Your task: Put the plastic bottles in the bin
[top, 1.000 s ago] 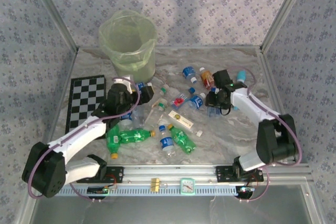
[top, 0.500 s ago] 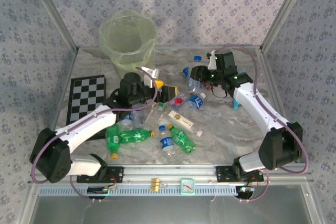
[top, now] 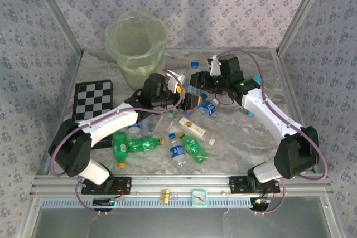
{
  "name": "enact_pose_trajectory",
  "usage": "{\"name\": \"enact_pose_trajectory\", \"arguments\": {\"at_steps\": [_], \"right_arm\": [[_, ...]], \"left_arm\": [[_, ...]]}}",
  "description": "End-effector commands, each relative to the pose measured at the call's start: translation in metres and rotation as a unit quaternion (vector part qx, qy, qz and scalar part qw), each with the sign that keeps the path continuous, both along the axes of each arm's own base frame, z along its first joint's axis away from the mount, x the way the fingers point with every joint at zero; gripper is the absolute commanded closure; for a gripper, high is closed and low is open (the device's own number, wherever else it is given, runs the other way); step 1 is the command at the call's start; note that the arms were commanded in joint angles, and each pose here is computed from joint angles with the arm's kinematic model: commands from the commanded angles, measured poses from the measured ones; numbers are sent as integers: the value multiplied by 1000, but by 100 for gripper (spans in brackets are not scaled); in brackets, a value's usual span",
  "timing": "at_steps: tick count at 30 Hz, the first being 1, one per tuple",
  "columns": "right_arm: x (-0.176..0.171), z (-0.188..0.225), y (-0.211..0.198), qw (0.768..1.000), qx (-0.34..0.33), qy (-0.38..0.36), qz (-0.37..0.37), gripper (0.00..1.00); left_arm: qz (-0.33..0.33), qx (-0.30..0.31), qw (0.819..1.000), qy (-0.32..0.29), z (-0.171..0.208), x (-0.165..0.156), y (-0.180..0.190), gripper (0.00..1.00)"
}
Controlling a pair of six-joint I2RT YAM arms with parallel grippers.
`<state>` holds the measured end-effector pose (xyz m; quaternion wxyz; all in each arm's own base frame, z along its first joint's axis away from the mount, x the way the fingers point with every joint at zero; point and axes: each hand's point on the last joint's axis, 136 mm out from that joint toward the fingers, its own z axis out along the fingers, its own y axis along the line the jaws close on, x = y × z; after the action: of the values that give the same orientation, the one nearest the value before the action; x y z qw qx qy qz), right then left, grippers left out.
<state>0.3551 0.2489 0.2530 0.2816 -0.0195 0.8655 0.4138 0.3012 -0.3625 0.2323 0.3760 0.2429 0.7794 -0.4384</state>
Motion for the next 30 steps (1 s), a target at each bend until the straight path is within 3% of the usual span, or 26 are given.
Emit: {"name": "enact_pose_trajectory", "arguments": {"at_steps": [1,4,9,12,19,24,30], "right_arm": [[0,11,8,1000,15,-6,9,54],[-1,9,9,1000,14,-5,8,54],[0,8,10,1000,13,-4,7,52],[0,9,10,1000,14,-5,7,47],[2,18,3,1000,14,-18,-5,0],[5,26,-25,999,-2,-30,-40,0],[5,29,-68,993,-38,-54,-98,0]], "left_arm": [[2,-14,1000,-23,17,7,-6,1],[12,-16,1000,-22,16,11,-6,9],[16,-15,1000,-20,12,13,-6,41],[19,-12,1000,-19,10,11,-3,55],[54,6,998,-25,8,14,12,56],[80,18,996,-34,14,19,28,56],[105,18,991,-83,62,32,56,57]]}}
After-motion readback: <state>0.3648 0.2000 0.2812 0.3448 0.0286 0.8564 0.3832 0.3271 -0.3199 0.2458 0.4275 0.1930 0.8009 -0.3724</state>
